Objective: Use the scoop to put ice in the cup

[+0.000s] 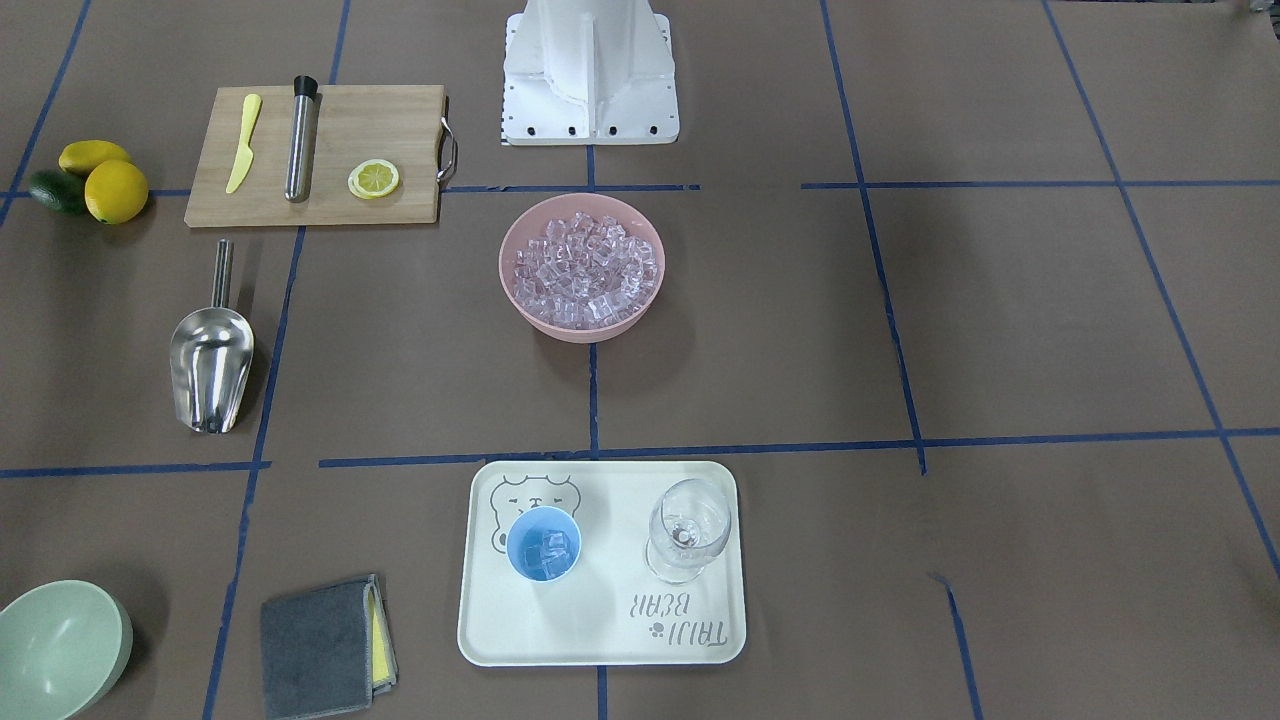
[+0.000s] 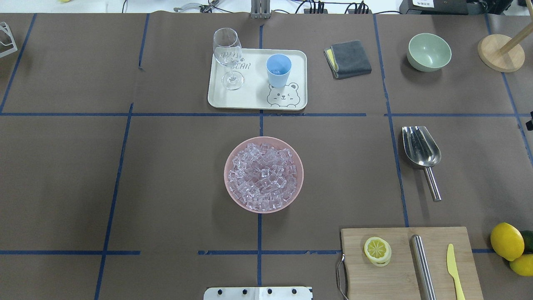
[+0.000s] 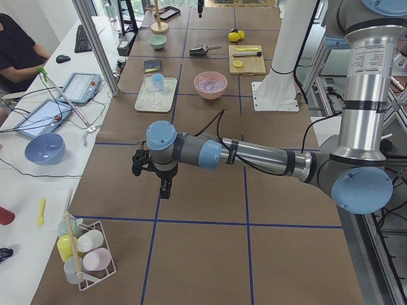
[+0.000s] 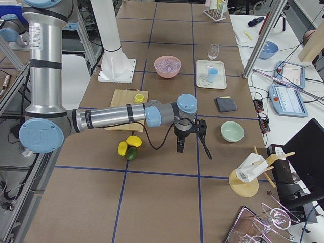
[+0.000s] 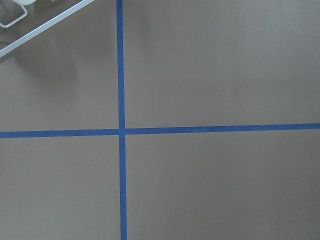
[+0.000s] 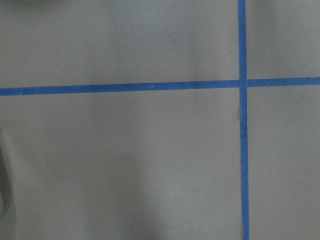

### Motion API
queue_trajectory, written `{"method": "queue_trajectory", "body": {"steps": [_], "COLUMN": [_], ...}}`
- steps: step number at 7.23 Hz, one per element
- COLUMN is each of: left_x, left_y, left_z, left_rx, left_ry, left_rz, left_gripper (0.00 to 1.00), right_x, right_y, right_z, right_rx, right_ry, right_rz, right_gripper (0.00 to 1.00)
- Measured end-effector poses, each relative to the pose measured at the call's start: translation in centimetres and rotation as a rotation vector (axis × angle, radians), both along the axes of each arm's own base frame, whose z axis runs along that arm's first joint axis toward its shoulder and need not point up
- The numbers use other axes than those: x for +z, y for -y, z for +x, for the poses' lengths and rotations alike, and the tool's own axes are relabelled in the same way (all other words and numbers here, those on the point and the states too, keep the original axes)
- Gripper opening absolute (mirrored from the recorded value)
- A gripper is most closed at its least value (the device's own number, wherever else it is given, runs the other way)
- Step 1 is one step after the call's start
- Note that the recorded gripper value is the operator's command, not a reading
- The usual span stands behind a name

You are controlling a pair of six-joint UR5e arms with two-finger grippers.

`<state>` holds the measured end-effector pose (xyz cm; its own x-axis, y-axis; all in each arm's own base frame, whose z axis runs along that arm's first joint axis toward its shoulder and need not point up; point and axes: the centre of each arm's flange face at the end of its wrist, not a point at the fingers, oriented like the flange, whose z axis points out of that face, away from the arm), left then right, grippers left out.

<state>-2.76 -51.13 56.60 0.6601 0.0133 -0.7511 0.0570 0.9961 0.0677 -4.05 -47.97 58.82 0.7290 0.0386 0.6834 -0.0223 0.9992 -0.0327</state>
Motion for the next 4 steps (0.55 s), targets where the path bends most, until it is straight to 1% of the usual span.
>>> {"method": "queue_trajectory", "body": {"steps": [1, 3, 4], "left_x": [0.1, 1.9, 2.5], "left_y": [-0.3, -2.2, -2.7], "left_z": [-0.6, -1.3, -1.4], "left_rx": [0.000, 0.013, -0.004], "left_ry": [0.006, 0.022, 0.034], "left_rz": [0.008, 0.035, 0.045], "left_gripper": [1.00, 1.00, 1.00], "right_x": [0.7, 1.1, 1.1], "right_y": [0.0, 0.0, 0.0], "right_z": [0.7, 1.0, 1.1], "right_rx": [-0.009, -0.015, -0.016], "right_ry": [0.007, 0.011, 0.011], "right_rz": [0.004, 0.009, 0.012], "right_gripper": [1.00, 1.00, 1.00]}}
